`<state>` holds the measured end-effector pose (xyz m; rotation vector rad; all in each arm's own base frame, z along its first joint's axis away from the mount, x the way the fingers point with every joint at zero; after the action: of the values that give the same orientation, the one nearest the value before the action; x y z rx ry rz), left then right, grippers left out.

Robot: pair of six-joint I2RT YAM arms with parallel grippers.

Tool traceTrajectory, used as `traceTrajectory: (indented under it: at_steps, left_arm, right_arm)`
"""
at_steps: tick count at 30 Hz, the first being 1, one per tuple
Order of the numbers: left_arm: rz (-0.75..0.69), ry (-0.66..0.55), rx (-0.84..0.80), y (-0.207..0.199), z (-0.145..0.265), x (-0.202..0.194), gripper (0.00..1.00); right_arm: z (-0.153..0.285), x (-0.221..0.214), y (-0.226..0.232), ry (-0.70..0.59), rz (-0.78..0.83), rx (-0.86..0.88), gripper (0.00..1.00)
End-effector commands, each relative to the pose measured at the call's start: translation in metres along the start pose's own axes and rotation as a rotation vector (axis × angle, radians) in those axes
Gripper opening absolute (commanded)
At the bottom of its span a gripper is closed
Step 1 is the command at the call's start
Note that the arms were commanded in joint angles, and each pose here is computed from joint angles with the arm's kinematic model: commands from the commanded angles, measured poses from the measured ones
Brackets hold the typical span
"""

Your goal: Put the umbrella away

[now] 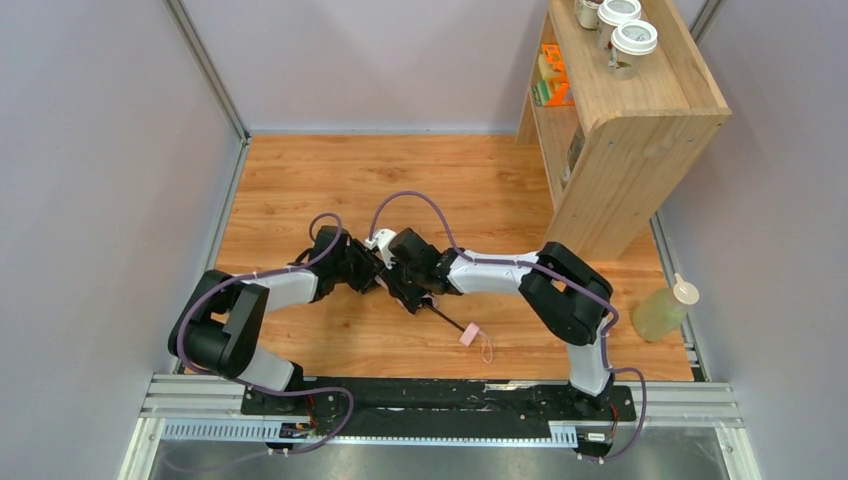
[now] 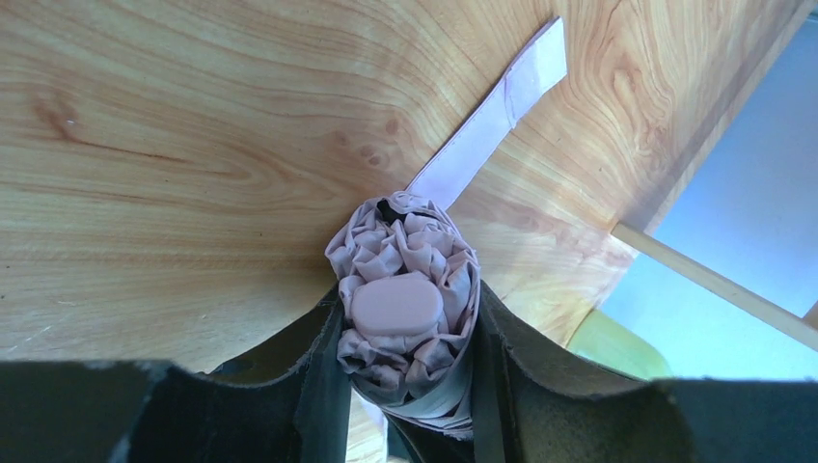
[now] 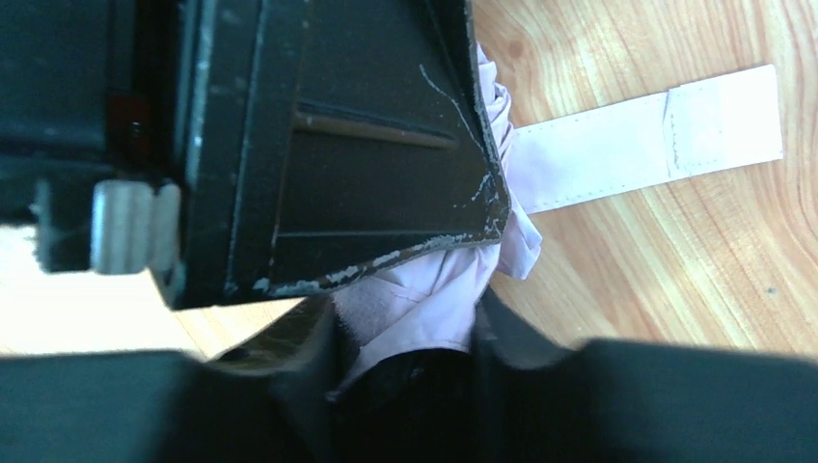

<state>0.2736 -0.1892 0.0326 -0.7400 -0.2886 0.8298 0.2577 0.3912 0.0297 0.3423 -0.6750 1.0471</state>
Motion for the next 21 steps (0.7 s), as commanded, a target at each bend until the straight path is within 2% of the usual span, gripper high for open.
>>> traceTrajectory:
  at_steps: [1, 5, 6, 7, 8, 11, 12, 13, 21]
  left_arm:
    - [-0.046, -0.004, 0.326, 0.087, 0.01, -0.006, 0.0]
    - [-0.071, 0.019, 0.3, 0.08, 0.009, -0.008, 0.01]
    - [-0.077, 0.026, 0.301, 0.08, 0.01, -0.009, 0.17]
    - [-0.075, 0.027, 0.304, 0.078, 0.011, -0.009, 0.26]
    - [-0.075, 0.027, 0.304, 0.078, 0.012, -0.009, 0.4]
    - [-0.068, 0.022, 0.299, 0.076, 0.014, -0.009, 0.63]
    - [-0.067, 0.02, 0.296, 0.074, 0.015, -0.009, 0.64]
    - [-0.064, 0.019, 0.296, 0.074, 0.015, -0.009, 0.71]
    - [-0.055, 0.035, 0.333, 0.088, 0.006, -0.01, 0.71]
  right_arm:
    - [-0.01, -0.051, 0.001, 0.111, -0.033, 0.064, 0.0]
    - [-0.007, -0.04, 0.007, 0.037, -0.111, 0.188, 0.0]
    - [-0.005, -0.033, 0.008, 0.01, -0.136, 0.231, 0.0]
    - [-0.005, -0.029, 0.009, -0.01, -0.162, 0.261, 0.0]
    - [-0.004, -0.023, 0.008, -0.035, -0.185, 0.281, 0.0]
    - [-0.002, -0.012, 0.009, -0.069, -0.247, 0.357, 0.0]
    - [-0.003, -0.001, 0.006, -0.114, -0.247, 0.37, 0.0]
    - [-0.003, 0.004, 0.006, -0.133, -0.259, 0.386, 0.0]
    - [-0.003, 0.021, 0.011, -0.236, -0.277, 0.505, 0.0]
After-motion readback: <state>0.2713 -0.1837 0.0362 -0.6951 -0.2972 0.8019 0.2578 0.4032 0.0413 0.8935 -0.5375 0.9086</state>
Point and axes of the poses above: each gripper's point midway between its finger pads, its own z axis back along the fingers, its own y axis along the line the jaws close on, x = y × z, the point moved 1 cm from there along z, back along the fingers, and after that the axes turned 9 degrees about z, right-handed, at the moved point
